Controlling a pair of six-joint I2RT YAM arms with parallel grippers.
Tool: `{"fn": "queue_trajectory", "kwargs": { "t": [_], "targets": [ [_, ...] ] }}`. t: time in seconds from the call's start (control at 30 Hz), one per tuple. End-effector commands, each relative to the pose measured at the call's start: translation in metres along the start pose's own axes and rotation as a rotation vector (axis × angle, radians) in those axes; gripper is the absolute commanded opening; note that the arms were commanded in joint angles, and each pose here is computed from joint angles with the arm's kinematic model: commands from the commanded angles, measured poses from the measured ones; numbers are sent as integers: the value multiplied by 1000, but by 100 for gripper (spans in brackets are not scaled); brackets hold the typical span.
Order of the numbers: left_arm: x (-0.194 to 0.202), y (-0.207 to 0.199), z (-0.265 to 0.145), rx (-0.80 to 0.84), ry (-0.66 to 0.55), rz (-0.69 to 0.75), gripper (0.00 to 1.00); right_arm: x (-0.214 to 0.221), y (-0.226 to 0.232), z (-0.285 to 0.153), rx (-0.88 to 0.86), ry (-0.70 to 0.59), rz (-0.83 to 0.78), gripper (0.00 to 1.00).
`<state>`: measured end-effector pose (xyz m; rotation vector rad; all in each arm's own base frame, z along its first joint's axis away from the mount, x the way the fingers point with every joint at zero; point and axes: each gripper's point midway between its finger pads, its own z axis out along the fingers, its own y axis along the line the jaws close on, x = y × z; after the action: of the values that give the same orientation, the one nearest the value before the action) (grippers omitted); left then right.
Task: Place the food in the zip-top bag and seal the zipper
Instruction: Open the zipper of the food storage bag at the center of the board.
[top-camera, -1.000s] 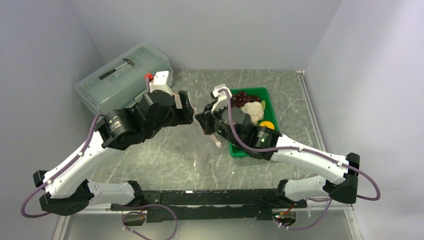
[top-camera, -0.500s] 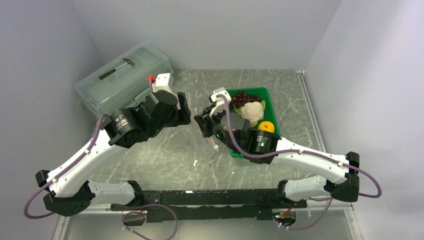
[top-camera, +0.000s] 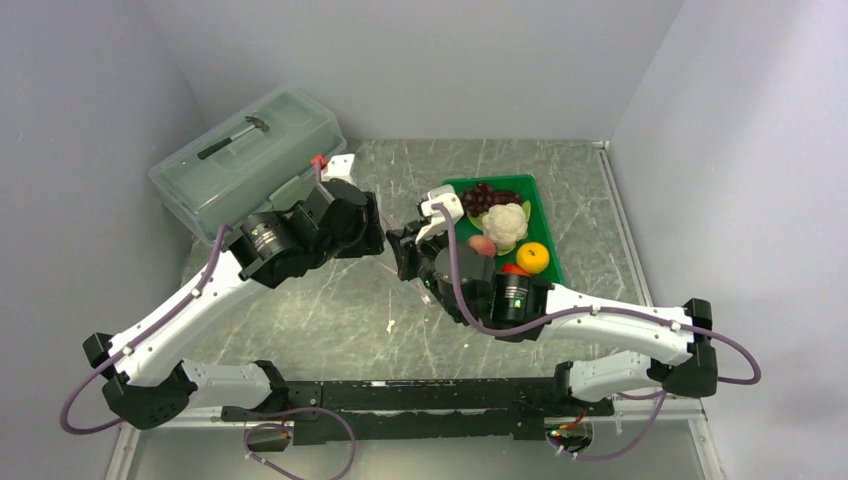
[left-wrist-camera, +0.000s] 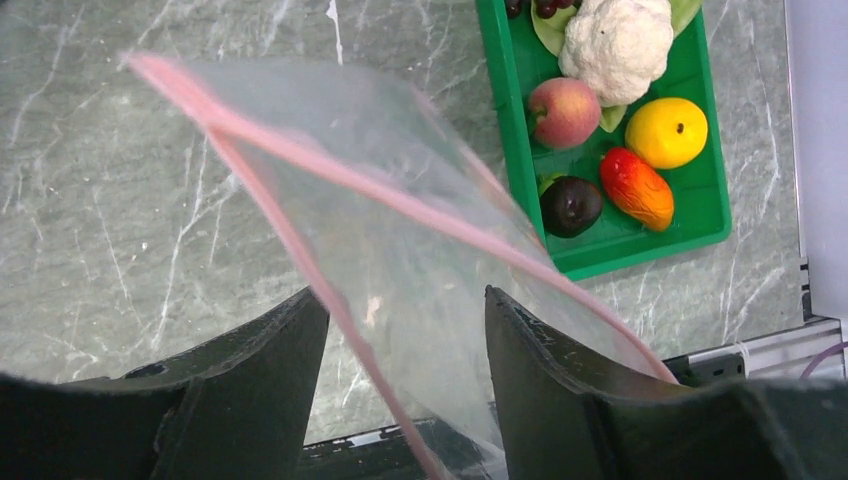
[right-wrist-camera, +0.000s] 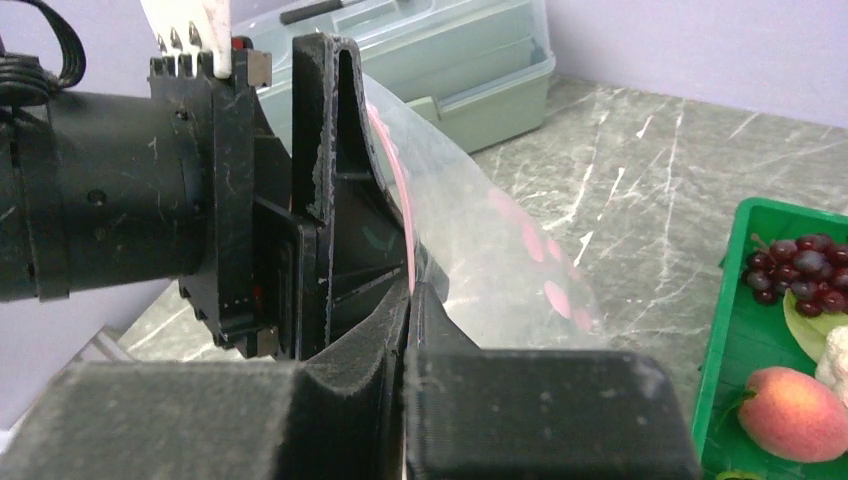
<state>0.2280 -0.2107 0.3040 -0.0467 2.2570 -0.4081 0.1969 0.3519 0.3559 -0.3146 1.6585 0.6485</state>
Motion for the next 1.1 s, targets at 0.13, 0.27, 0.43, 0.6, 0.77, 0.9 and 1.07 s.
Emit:
{"fn": "queue_trajectory", "kwargs": {
  "t": [0.13,0.27,0.43,0.6,0.77,0.9,1.07],
  "targets": [
    [0,-12,-5,48,32,-34,60,-14,-1,6,161,-120,103,0],
    [-1,-10,-9,47,31,-36,60,-13,2,9,207,-134,119,0],
    [-2,-4,-13,36,21,-43,59,-14,3,12,246,-147,133,0],
    [0,-4,-12,39,25,-33,47,-16,5,10,239,-164,151,0],
    [2,-2,-10,30,31,-23,27,-20,2,4,242,-183,166,0],
    [0,5,-14,12,12,-23,23,-21,1,1,236,-179,163,0],
    [-4,16,-20,-20,-14,-12,0,-14,-1,-5,206,-161,172,0]
  ]
}}
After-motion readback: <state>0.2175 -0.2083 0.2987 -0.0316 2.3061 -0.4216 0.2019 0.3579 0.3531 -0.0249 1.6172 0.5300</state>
